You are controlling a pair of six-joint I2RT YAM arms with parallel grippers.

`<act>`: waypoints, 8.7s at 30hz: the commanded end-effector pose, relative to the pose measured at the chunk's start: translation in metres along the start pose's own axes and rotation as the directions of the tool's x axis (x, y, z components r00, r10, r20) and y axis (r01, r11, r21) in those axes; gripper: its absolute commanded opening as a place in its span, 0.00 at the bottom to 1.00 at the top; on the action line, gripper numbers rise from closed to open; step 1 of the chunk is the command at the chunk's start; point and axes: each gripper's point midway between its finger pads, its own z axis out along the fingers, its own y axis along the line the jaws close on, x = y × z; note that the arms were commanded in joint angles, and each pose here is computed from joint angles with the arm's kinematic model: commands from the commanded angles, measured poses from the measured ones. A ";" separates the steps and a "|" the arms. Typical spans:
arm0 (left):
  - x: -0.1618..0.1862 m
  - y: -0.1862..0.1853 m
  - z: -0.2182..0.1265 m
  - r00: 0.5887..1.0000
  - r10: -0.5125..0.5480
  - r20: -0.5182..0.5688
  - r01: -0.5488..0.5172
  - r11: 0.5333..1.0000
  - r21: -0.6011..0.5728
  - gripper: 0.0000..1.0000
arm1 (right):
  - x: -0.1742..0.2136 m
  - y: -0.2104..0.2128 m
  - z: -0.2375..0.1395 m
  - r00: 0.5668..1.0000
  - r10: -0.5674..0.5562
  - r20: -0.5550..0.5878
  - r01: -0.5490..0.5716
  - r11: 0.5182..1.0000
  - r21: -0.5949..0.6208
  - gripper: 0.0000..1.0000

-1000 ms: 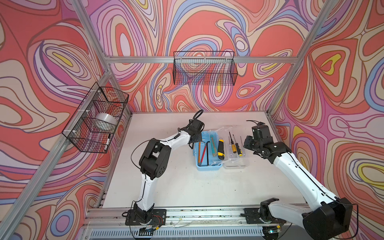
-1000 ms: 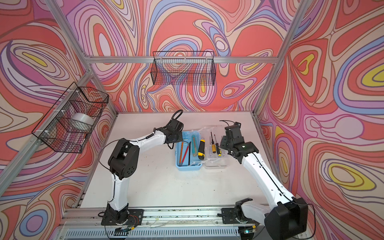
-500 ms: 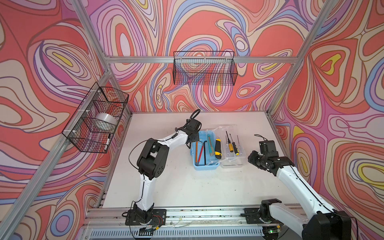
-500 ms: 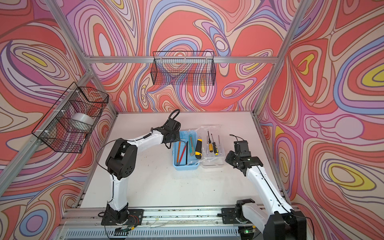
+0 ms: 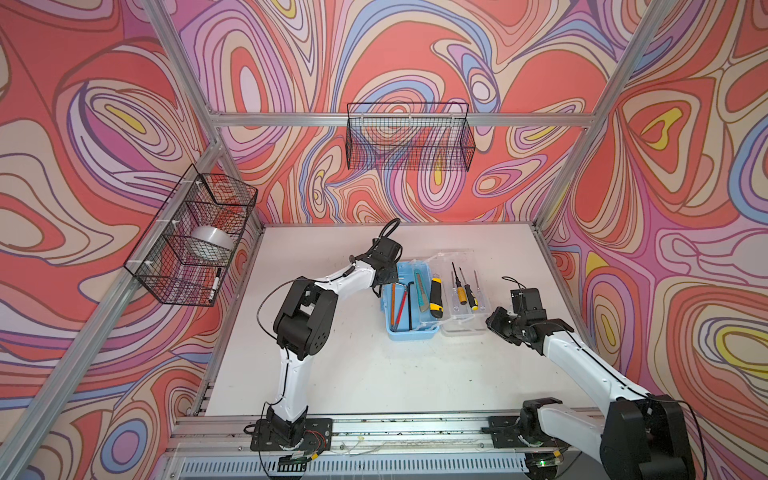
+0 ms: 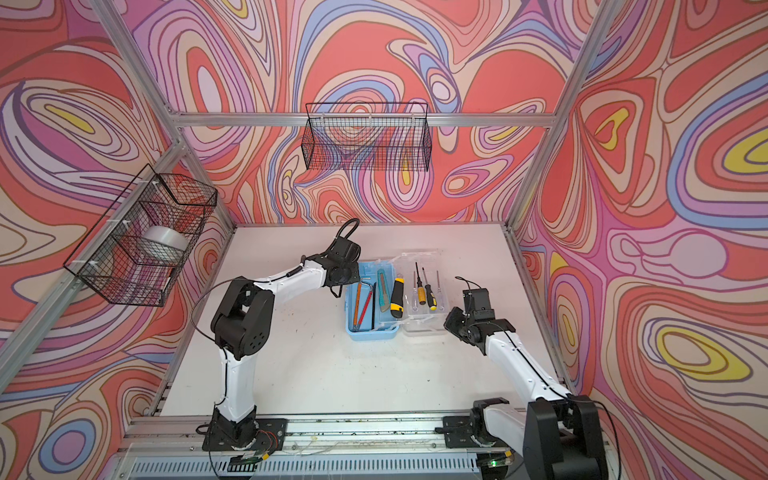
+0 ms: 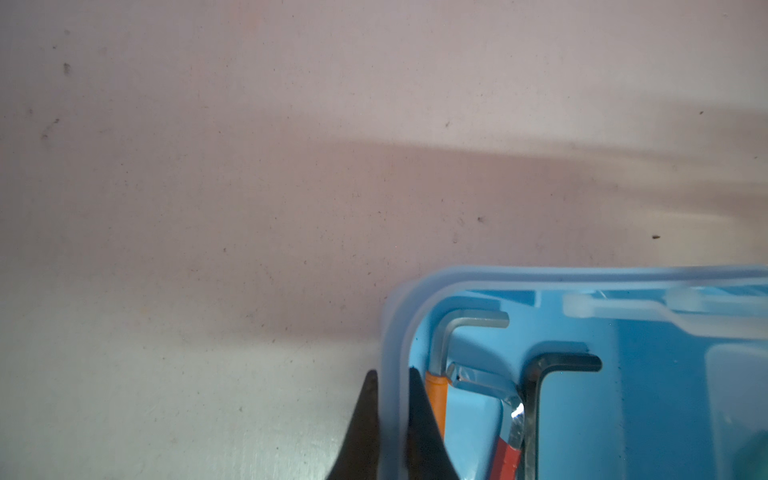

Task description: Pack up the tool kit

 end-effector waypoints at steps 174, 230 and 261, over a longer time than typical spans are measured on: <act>0.002 0.096 -0.038 0.980 -0.195 0.023 0.192 0.975 0.113 0.29 | 0.065 0.271 -0.133 0.490 -0.799 0.349 0.707 0.598 0.377 0.00; 0.071 0.057 -0.062 0.958 -0.287 -0.020 0.287 0.957 0.037 0.28 | 0.035 0.179 0.009 0.887 -0.456 0.078 0.459 0.888 -0.028 0.46; 0.072 -0.015 -0.056 0.986 -0.154 -0.058 0.161 0.977 0.139 0.29 | -0.004 0.245 0.056 0.849 -0.522 0.084 0.529 0.840 -0.124 0.44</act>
